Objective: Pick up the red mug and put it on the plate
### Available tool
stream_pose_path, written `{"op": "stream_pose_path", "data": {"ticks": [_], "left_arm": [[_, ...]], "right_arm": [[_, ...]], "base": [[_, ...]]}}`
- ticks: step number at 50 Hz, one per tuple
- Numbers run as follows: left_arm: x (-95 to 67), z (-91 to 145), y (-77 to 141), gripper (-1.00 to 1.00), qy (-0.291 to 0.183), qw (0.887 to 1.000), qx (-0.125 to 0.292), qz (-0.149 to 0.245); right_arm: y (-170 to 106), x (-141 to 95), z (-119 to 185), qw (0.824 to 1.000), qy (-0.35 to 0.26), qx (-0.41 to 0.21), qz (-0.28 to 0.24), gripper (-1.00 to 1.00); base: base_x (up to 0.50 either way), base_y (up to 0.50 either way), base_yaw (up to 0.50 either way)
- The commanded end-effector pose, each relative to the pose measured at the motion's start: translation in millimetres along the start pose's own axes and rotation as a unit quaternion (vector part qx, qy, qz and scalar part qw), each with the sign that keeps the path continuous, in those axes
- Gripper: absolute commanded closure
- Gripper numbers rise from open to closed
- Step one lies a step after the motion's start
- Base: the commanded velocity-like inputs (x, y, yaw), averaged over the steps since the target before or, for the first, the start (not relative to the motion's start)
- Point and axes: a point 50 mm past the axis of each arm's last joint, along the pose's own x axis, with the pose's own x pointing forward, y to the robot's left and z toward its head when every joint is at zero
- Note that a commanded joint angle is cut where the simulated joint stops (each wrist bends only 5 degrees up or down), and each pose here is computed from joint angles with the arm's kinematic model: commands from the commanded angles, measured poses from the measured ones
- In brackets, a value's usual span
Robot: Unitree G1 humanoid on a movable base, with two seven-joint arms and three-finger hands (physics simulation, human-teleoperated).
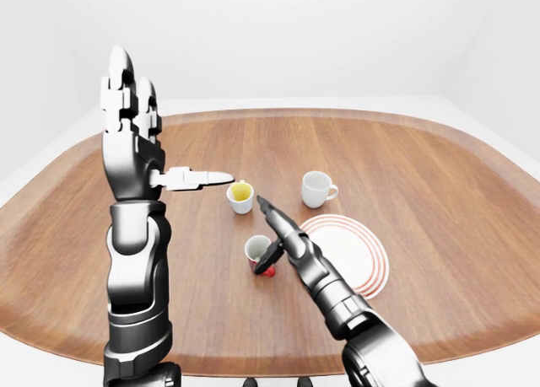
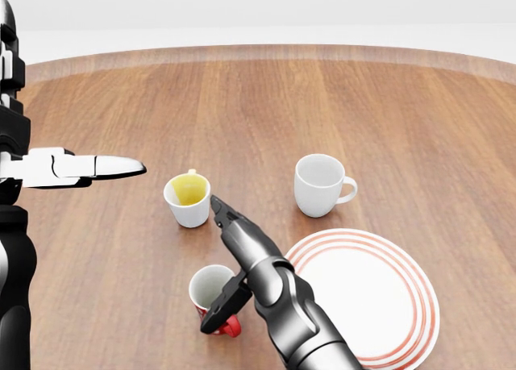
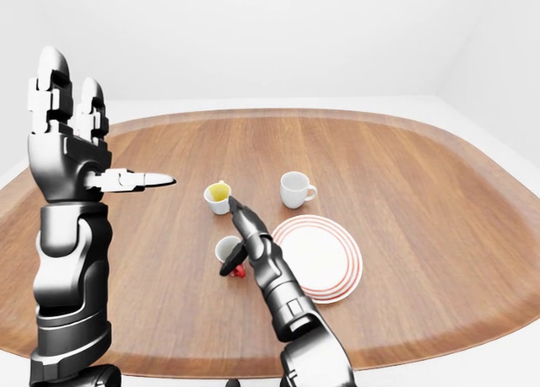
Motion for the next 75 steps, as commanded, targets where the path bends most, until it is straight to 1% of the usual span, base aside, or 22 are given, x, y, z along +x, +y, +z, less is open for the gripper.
{"op": "stream_pose_path", "data": {"ticks": [1, 11, 27, 40, 60, 61, 62, 63, 75], "left_arm": [[0.2, 2, 0, -1.00, -0.004, 1.000, -0.001, 0.000], [-0.4, 1, 1, -1.00, -0.003, 1.000, -0.002, 0.002], [-1.5, 1, 2, -1.00, -0.001, 1.000, -0.002, 0.003], [-2.3, 1, 3, -1.00, 0.000, 1.000, -0.004, 0.005], [-2.7, 1, 5, -1.00, -0.001, 1.000, -0.005, 0.006], [-3.0, 1, 5, -1.00, 0.000, 1.000, -0.005, 0.006], [-3.0, 1, 5, -1.00, 0.000, 1.000, -0.005, 0.006], [-3.0, 1, 5, -1.00, -0.001, 1.000, -0.005, 0.006], [-2.9, 2, 5, -1.00, -0.003, 1.000, -0.006, 0.007]], "right_arm": [[7, 3, -3, 1.000, 0.018, -0.004, 0.009, -1.00], [16, 6, -9, 0.999, 0.041, -0.011, 0.019, -1.00], [29, 6, -17, 0.996, 0.067, -0.052, 0.034, -1.00], [38, 6, -13, 0.994, 0.068, -0.071, 0.047, -1.00], [40, 8, -4, 0.994, 0.057, -0.079, 0.050, -1.00], [41, 7, -5, 0.994, 0.057, -0.078, 0.050, -0.44], [41, 7, -5, 0.994, 0.057, -0.078, 0.049, 0.42], [41, 7, -5, 0.994, 0.057, -0.079, 0.048, 1.00], [46, 6, -6, 0.993, 0.057, -0.083, 0.054, 1.00]], "base": [[0.00, 0.00, 0.00], [0.00, 0.00, 0.00], [0.00, 0.00, 0.00], [0.00, 0.00, 0.00], [0.00, 0.00, 0.00], [0.00, 0.00, 0.00], [0.00, 0.00, 0.00], [0.00, 0.00, 0.00], [0.00, 0.00, 0.00]]}}
